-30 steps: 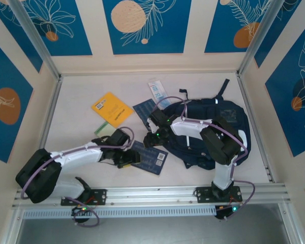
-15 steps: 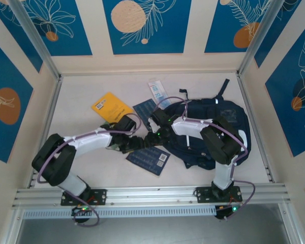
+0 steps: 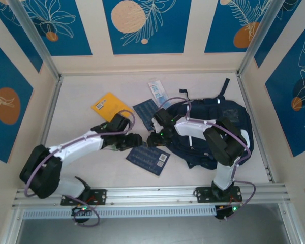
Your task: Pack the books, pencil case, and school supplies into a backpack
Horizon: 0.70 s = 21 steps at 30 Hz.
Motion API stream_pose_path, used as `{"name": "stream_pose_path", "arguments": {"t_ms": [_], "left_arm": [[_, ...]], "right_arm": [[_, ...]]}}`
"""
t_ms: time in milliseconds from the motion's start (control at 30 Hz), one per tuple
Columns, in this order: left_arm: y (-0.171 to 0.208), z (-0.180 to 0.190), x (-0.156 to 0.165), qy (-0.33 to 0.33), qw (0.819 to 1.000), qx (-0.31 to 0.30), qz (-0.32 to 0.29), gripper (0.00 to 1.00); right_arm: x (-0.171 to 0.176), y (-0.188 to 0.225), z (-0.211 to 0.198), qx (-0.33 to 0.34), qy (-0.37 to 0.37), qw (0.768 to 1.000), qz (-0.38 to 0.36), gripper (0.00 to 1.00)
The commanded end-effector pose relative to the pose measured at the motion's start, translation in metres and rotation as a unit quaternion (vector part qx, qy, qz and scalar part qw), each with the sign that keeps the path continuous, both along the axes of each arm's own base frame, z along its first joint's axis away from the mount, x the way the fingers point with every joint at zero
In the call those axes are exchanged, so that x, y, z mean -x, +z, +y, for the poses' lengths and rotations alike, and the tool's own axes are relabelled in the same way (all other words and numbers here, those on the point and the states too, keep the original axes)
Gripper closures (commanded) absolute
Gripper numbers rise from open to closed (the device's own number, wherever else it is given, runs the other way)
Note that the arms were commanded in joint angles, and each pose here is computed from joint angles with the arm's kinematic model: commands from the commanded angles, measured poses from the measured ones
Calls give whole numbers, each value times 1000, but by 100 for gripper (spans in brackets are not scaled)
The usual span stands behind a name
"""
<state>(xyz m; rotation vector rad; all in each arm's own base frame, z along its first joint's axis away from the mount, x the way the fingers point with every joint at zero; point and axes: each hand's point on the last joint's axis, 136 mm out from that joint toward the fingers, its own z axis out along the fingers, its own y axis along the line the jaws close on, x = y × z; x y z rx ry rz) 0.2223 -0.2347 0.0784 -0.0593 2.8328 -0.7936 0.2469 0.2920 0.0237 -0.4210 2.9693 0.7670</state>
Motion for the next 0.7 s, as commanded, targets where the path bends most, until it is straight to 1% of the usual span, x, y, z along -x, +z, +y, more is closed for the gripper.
{"name": "stream_pose_path", "arguments": {"t_ms": [0, 100, 200, 367, 567, 667], "left_arm": [[-23, 16, 44, -19, 998, -31, 57, 39], [-34, 22, 64, -17, 997, -24, 78, 38], [-45, 21, 74, -19, 995, -16, 95, 37], [-48, 1, 67, -30, 995, 8, 94, 37], [-57, -14, 60, -36, 994, 14, 102, 38], [-60, -15, 56, -34, 994, 11, 99, 39]], "right_arm": [[7, -10, -21, 41, -9, 999, 19, 56], [9, -11, -18, 38, 3, 999, 22, 56], [13, -10, -13, 27, 24, 999, 30, 56], [25, -8, -2, -9, 76, 996, 54, 56], [37, -16, 8, -28, 133, 988, 77, 56], [41, -9, 18, -58, 150, 983, 88, 56]]}}
